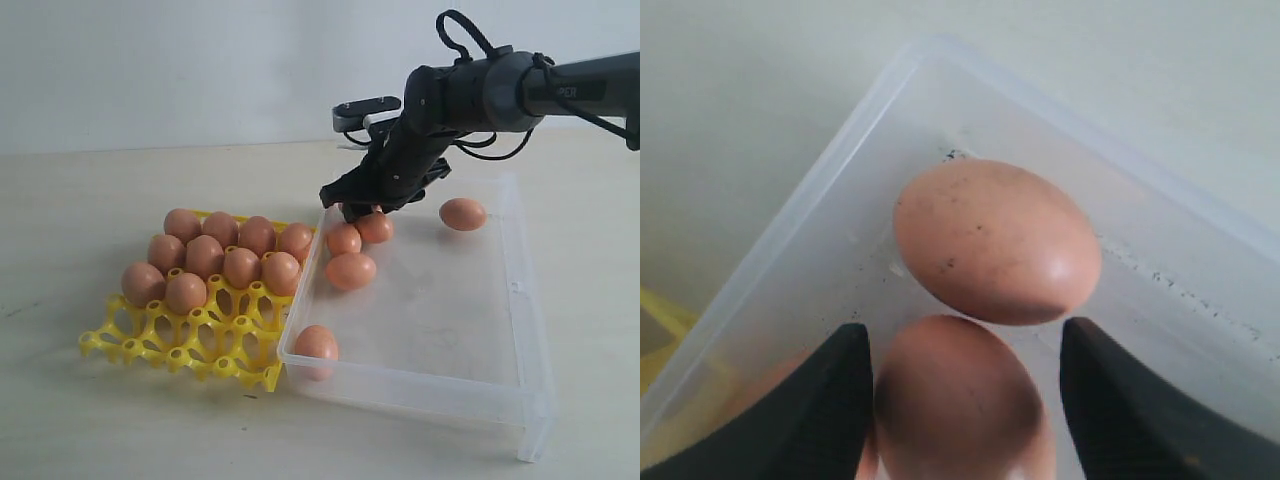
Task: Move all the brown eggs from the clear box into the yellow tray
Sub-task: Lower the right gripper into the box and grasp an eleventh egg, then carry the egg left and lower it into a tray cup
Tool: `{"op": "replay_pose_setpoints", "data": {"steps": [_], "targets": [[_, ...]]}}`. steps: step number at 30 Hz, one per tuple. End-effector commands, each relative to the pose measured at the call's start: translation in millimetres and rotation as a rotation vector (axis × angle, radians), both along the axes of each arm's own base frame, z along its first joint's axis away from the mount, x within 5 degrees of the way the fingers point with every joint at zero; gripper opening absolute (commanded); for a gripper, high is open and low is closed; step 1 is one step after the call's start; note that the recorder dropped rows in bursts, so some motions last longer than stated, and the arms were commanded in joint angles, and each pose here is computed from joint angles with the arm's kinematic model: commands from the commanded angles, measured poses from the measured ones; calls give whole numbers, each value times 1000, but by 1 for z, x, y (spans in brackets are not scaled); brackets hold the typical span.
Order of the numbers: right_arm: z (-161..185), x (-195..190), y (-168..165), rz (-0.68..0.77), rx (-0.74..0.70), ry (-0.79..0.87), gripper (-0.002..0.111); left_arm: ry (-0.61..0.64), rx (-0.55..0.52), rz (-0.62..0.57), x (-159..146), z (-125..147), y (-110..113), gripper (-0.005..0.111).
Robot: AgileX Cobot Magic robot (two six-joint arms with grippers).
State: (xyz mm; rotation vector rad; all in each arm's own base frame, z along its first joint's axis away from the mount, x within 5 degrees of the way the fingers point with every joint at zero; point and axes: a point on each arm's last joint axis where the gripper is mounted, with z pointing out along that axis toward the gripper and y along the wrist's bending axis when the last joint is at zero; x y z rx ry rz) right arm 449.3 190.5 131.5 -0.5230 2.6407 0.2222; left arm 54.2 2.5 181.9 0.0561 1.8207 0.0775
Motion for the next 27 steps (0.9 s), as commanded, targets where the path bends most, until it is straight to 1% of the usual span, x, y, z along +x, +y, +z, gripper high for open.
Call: {"op": "replay_pose_setpoints", "data": {"steps": [1,13,15,16,17,18,20,23,24,27], "targets": [[-3,3,-1,-6,-3,-12,55,-23,-11,0,0,3,0,0],[-19,6,0,-15,1,-11,54,-23,-11,0,0,3,0,0],[-19,7,0,-18,7,-19,47,-23,-11,0,0,3,0,0],[-19,7,0,-15,9,-28,29,-23,-11,0,0,3,0,0],[-19,7,0,-11,7,-30,17,-23,-11,0,0,3,0,0],[-18,8,0,-13,9,-32,0,-23,-11,0,0,3,0,0],[-20,6,0,-4,1,-24,0,-23,-11,0,0,3,0,0],[-13,-4,-4,0,1,-16,0,-23,-11,0,0,3,0,0],[-8,-9,-6,0,5,-37,0,-23,-11,0,0,3,0,0],[23,-27,-15,-13,41,-164,0,-23,-11,0,0,3,0,0]]}}
